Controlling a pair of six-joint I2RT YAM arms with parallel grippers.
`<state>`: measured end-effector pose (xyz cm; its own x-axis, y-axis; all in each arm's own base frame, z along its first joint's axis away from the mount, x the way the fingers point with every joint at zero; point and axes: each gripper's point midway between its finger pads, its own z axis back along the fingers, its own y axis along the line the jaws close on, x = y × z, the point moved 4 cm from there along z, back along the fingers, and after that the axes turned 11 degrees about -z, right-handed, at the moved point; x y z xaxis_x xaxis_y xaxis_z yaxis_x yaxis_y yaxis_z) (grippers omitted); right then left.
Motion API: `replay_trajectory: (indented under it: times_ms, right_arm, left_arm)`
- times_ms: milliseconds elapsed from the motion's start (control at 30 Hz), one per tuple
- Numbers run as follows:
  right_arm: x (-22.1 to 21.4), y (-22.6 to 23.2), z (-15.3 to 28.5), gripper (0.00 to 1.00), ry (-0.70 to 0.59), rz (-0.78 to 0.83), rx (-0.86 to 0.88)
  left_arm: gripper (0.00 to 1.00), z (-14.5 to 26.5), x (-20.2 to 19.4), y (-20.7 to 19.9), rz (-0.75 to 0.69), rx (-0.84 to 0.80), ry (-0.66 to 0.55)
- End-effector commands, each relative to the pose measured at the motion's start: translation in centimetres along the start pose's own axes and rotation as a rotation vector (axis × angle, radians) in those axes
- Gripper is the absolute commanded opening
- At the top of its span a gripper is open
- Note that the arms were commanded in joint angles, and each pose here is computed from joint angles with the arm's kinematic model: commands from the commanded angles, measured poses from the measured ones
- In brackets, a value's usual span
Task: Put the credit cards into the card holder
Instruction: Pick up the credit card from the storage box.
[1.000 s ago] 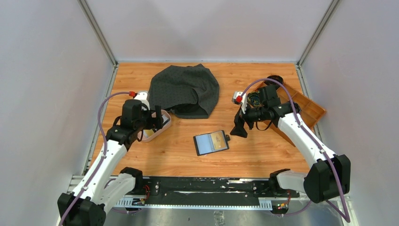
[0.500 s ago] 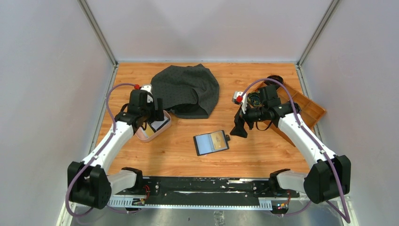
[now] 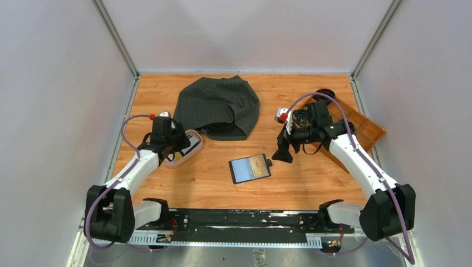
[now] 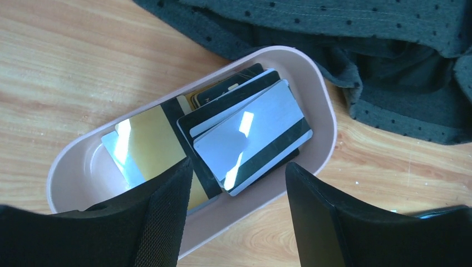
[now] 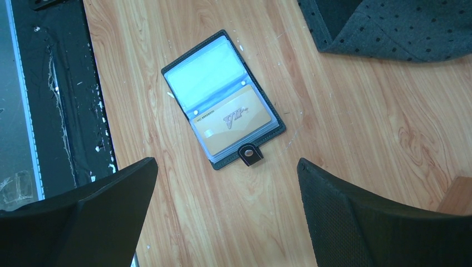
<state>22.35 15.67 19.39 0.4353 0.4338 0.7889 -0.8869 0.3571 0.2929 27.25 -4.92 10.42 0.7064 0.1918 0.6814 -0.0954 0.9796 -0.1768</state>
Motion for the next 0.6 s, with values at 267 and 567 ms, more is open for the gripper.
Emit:
replay_trajectory:
  times_ms: [267,567]
  right_arm:
    - [-0.3,0.0,0.2,1.0,-0.013,-0.012,0.005]
    - [-0.3,-0.1,0.2,1.0,-0.01,-0.009,-0.002]
  left_arm:
    - [0.6,-1.9,-1.2,1.0,0.093,0.053,0.009]
    - [0.62,-2.7,-2.3,1.2,0.104,0.059,0.042]
